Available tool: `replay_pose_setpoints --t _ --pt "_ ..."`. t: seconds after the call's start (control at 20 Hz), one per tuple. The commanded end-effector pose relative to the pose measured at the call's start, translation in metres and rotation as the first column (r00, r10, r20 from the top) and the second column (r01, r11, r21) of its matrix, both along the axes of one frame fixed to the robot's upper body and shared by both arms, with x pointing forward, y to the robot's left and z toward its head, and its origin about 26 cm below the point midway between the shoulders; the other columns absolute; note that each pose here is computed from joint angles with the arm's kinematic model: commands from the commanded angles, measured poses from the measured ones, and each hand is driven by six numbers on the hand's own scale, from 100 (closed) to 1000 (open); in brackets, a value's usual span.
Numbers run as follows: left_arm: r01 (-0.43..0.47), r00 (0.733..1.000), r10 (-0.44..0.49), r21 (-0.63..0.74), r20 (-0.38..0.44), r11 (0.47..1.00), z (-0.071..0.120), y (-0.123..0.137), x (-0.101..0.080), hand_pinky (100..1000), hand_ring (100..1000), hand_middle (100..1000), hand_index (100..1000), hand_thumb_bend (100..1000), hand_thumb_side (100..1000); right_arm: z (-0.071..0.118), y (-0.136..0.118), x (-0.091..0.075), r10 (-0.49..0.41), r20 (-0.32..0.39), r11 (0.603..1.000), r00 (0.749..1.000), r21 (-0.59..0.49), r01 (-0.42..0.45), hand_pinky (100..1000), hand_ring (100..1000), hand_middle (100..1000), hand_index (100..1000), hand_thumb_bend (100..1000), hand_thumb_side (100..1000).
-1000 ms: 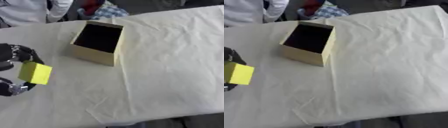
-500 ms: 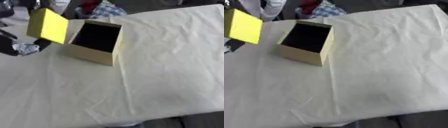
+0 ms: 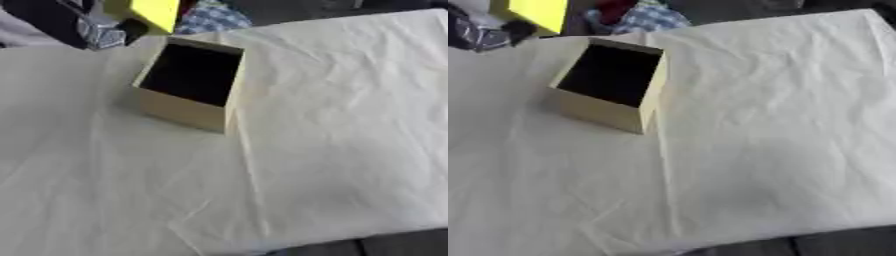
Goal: Pick up objects on the table and place them in the box.
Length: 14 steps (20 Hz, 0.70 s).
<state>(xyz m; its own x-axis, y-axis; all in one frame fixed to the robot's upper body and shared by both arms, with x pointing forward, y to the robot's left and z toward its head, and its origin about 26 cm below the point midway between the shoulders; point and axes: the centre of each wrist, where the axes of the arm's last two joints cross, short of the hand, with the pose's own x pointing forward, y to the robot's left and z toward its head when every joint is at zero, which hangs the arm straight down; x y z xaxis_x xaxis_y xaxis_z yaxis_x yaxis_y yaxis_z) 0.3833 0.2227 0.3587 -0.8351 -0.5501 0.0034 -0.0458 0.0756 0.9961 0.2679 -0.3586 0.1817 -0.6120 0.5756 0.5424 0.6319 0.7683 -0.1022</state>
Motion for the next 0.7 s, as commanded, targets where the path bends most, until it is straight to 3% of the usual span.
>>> replay_pose_setpoints --t 0.05,0.45,0.7 --pt "-0.021 0.999 0.021 -0.011 0.035 1.0 0.004 0.003 0.02 522 642 592 667 100 270 0.009 0.003 0.001 0.023 0.029 1.0 0.999 -0.012 -0.023 598 661 507 700 100 911" --pt "-0.065 0.991 0.065 0.0 0.113 0.998 -0.008 0.001 0.055 541 655 599 668 100 262 0.014 0.009 0.005 0.053 0.051 0.999 0.997 0.006 -0.053 595 660 504 699 100 913" --pt "-0.084 0.989 0.079 0.031 0.122 0.996 -0.019 0.004 0.066 550 662 604 670 100 257 0.015 0.01 0.006 0.056 0.055 0.998 0.997 0.007 -0.056 596 660 504 699 100 913"
